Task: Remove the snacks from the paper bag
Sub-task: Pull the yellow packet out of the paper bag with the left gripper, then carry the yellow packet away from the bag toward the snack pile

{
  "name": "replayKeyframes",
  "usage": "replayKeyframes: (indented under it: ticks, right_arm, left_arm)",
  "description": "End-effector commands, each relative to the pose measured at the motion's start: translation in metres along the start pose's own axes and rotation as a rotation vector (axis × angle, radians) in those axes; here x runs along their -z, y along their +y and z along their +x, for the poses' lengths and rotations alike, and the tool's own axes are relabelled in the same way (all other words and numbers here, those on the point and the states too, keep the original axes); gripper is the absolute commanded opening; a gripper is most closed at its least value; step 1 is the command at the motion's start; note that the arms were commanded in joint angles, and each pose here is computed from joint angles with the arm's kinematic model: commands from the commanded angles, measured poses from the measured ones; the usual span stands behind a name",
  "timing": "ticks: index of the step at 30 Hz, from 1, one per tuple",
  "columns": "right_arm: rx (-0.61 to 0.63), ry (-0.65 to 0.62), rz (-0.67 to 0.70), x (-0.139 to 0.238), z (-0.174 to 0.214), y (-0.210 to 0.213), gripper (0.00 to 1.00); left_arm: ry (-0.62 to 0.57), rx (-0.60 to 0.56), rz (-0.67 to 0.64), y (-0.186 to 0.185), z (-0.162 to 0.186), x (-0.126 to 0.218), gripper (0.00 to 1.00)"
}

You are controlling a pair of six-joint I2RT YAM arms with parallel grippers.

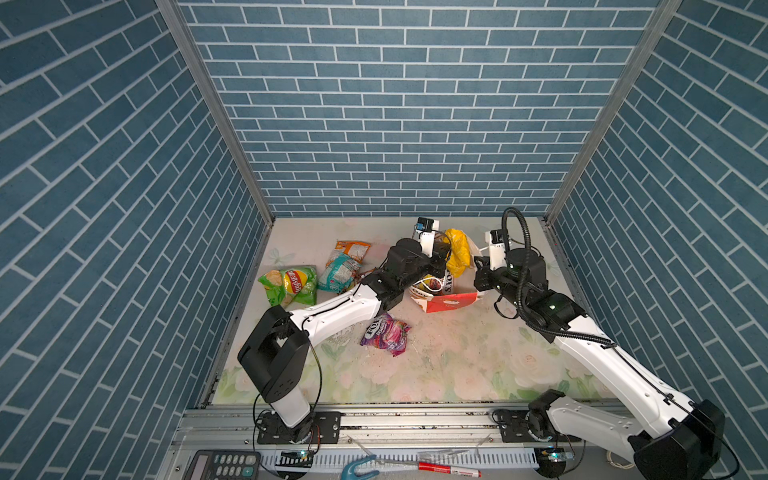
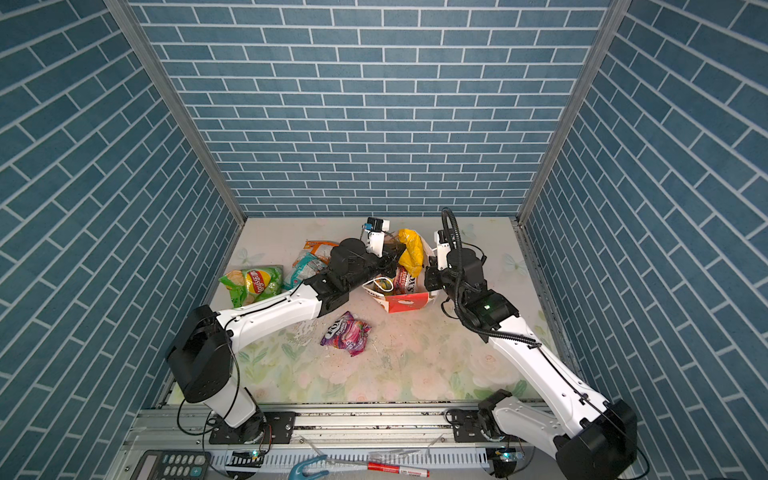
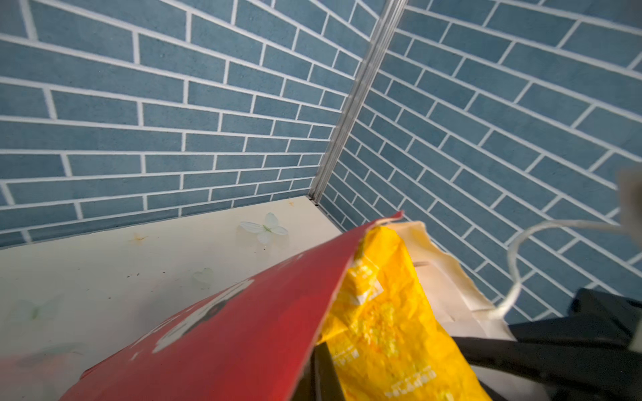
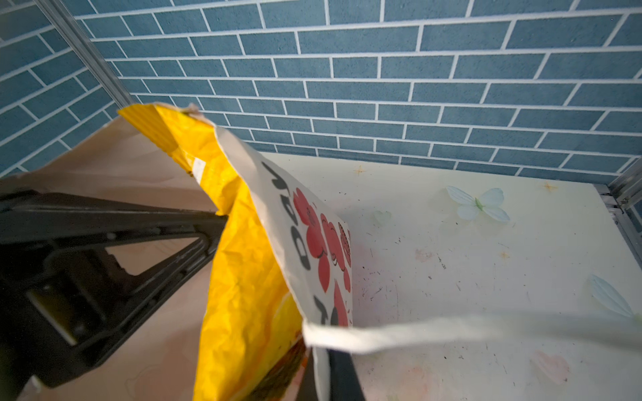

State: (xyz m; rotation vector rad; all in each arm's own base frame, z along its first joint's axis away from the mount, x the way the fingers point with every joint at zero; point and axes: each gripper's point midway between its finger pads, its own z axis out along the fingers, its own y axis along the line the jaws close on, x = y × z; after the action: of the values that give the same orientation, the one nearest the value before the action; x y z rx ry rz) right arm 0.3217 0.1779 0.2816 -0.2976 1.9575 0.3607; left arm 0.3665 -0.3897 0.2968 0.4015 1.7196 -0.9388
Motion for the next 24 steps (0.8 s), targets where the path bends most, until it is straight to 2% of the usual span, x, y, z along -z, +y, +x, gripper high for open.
replayKeyframes:
  ticks: [1, 11, 17, 24]
  right_arm:
    - [-0.006, 0.005, 0.02, 0.008, -0.003, -0.004, 0.0]
    - [-0.02, 0.047, 0.057, 0.01, 0.002, -0.01, 0.0]
    - [-0.02, 0.061, 0.04, 0.008, 0.004, -0.007, 0.0]
    - [-0.009, 0.082, 0.064, 0.006, 0.009, -0.011, 0.0]
  left_arm:
    - [-0.143, -0.047, 0.137, -0.027, -0.043, 0.014, 0.0]
    - [-0.21, -0.101, 0.329, -0.053, -0.048, 0.031, 0.0]
    - [-0.344, -0.108, 0.292, -0.043, -0.063, 0.047, 0.0]
    - [-0.305, -0.018, 0.217, -0.022, -0.073, 0.041, 0.0]
